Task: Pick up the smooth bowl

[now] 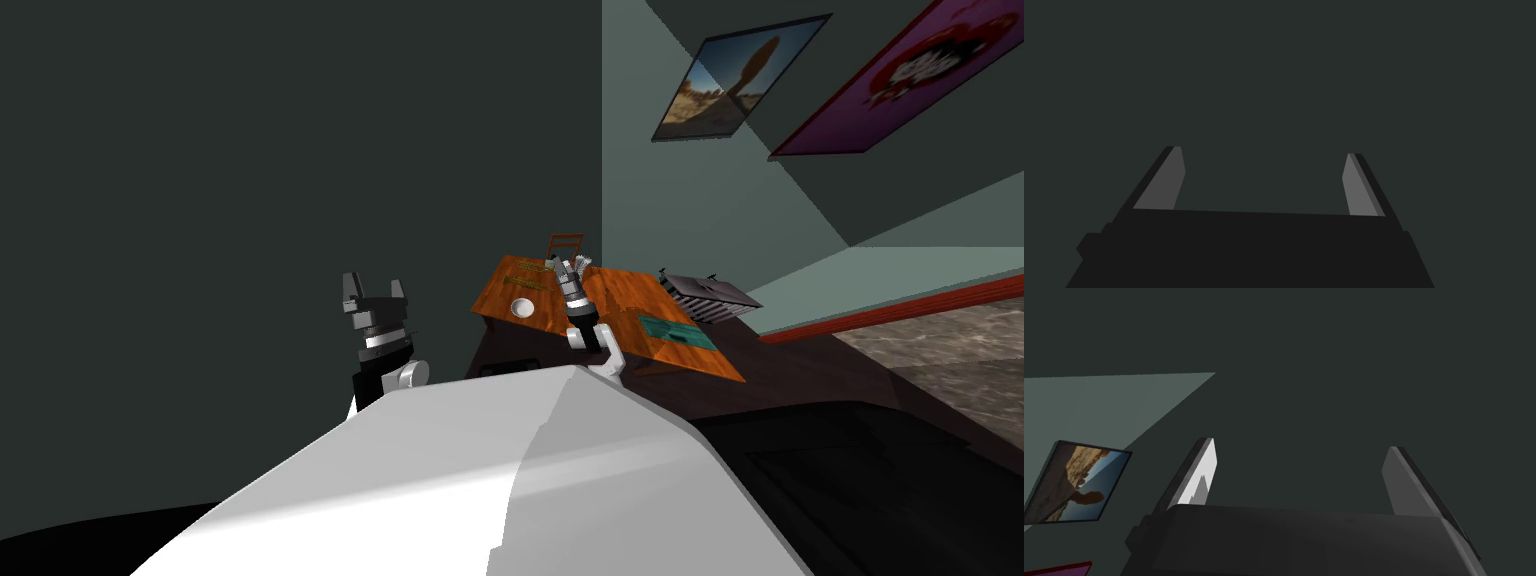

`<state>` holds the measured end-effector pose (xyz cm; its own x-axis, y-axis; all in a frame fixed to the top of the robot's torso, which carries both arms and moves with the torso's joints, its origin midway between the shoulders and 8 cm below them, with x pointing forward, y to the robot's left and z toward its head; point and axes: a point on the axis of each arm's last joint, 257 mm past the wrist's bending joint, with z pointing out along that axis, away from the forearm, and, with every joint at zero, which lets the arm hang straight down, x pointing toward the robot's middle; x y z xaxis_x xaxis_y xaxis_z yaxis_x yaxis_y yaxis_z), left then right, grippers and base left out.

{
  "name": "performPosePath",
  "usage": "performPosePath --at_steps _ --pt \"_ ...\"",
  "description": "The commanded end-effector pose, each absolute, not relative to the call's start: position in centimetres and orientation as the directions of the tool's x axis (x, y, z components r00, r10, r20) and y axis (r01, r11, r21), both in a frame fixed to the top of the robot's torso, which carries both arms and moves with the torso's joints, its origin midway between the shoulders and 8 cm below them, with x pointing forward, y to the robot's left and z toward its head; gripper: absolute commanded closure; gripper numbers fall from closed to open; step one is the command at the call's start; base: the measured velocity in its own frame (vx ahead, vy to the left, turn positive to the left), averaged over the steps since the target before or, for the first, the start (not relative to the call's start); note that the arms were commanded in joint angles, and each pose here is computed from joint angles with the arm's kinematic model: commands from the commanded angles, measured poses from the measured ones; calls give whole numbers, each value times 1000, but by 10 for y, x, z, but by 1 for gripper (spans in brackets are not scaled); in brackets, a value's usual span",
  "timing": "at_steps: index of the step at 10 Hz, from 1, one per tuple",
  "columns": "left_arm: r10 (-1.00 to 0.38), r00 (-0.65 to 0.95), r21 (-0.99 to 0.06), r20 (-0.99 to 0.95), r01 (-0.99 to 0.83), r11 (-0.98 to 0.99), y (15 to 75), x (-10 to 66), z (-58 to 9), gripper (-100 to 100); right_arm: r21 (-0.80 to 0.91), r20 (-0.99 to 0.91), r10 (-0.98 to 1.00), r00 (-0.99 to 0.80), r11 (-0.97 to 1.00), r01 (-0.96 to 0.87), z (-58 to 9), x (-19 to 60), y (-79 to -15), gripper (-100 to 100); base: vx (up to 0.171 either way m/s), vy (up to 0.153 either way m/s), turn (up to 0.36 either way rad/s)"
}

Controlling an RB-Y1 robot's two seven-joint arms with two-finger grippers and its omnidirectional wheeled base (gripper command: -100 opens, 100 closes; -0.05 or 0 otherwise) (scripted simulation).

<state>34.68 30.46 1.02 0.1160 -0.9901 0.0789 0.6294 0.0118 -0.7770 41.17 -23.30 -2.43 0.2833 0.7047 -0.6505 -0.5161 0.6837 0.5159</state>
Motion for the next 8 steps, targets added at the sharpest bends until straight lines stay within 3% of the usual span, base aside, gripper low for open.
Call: performPosePath --at_steps 1,8 --pt "-990 116 -777 79 629 12 305 347 10 0 506 -666 690 285 698 -507 -27 413 -232 -100 0 0 0" --pt "-990 116 -777 79 629 12 305 347 10 0 506 -666 690 285 698 -507 -27 413 -232 -100 1 1 4"
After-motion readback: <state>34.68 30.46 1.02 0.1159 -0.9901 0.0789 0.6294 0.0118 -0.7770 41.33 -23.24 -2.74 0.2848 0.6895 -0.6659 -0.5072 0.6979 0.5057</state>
